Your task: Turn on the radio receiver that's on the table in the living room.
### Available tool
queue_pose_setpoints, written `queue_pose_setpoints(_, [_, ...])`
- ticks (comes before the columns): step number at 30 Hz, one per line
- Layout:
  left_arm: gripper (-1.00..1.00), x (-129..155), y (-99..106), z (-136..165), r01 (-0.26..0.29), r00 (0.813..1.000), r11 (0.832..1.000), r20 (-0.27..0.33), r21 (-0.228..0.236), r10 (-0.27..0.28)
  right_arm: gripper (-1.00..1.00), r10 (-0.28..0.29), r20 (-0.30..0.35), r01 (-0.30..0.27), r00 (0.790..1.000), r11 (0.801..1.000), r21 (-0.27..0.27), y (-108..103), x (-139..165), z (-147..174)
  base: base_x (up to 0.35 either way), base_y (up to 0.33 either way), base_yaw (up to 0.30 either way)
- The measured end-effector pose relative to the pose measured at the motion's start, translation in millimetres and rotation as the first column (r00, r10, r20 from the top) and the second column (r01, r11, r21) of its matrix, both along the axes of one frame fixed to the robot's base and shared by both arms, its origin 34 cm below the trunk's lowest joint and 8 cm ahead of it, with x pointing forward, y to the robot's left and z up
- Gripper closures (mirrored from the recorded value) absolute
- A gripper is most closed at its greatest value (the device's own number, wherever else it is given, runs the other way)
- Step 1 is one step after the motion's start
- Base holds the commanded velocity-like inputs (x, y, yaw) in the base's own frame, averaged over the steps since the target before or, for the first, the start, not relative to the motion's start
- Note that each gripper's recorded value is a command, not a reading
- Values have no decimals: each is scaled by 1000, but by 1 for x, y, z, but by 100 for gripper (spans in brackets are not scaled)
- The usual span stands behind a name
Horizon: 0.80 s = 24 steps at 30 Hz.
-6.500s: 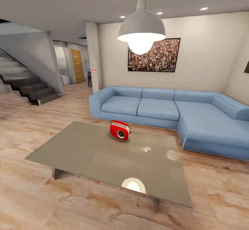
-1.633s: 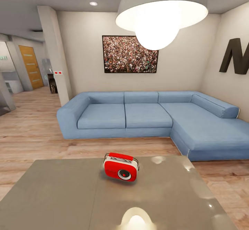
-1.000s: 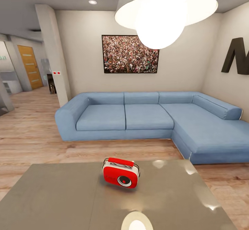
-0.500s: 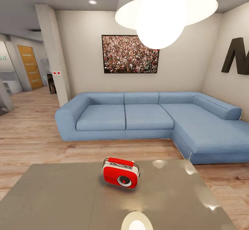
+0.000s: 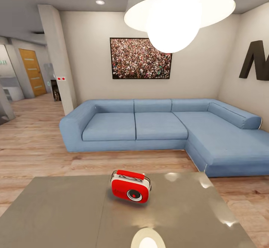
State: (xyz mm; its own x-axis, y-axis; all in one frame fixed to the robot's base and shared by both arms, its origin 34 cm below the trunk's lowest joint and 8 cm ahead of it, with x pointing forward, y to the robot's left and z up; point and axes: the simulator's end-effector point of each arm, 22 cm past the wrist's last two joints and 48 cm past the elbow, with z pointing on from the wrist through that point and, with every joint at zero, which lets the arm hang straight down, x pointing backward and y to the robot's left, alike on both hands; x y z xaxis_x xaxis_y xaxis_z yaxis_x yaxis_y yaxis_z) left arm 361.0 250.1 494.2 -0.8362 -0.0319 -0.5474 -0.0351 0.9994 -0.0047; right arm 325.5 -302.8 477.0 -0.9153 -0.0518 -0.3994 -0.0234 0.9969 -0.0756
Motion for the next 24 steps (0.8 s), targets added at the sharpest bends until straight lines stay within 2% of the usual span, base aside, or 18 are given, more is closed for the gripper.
queue_pose_setpoints(3, [-100, 0, -1, 0, 1, 1000, 1000, 1, -1, -1, -100, 1, 6, -1, 1000, 1000, -5, -1, 3, 1, 0, 0, 0])
queue_pose_setpoints(5, [-100, 0, -1, 0, 1, 1000, 1000, 1, -1, -1, -100, 11, 33, -11, 999, 1000, -10, -1, 18, 7, 0, 0, 0])
queue_pose_setpoints(8, [-100, 0, -1, 0, 1, 1000, 1000, 1, -2, -1, -100, 47, 128, -44, 991, 999, -27, 1, 66, 30, 0, 0, 0])
queue_pose_setpoints(9, [-100, 0, -1, 0, 2, 1000, 1000, 1, -2, -2, -100, 65, 190, -59, 980, 998, -36, 3, 94, 46, 0, 0, 0])
queue_pose_setpoints(18, [-100, 0, -1, 0, 1, 1000, 1000, 2, -1, -1, -100, 80, 332, -70, 940, 997, -41, 11, 150, 90, 0, 0, 0])
queue_pose_setpoints(19, [-100, 0, -1, 0, 2, 1000, 1000, 2, -1, -2, -100, 81, 348, -71, 934, 997, -42, 11, 156, 96, 0, 0, 0])
queue_pose_setpoints(20, [-100, 0, -1, 0, 1, 1000, 1000, 2, -2, -1, -100, 84, 400, -72, 913, 996, -46, 13, 176, 116, 0, 0, 0])
queue_pose_setpoints(22, [-100, 0, -1, 0, 1, 1000, 1000, 1, -1, -1, -100, 86, 457, -70, 885, 996, -52, 14, 202, 146, 0, 0, 0])
queue_pose_setpoints(24, [-100, 0, 0, 0, 2, 1000, 1000, 0, -1, -2, -100, 86, 483, -67, 871, 996, -56, 15, 220, 170, 0, 0, 0])
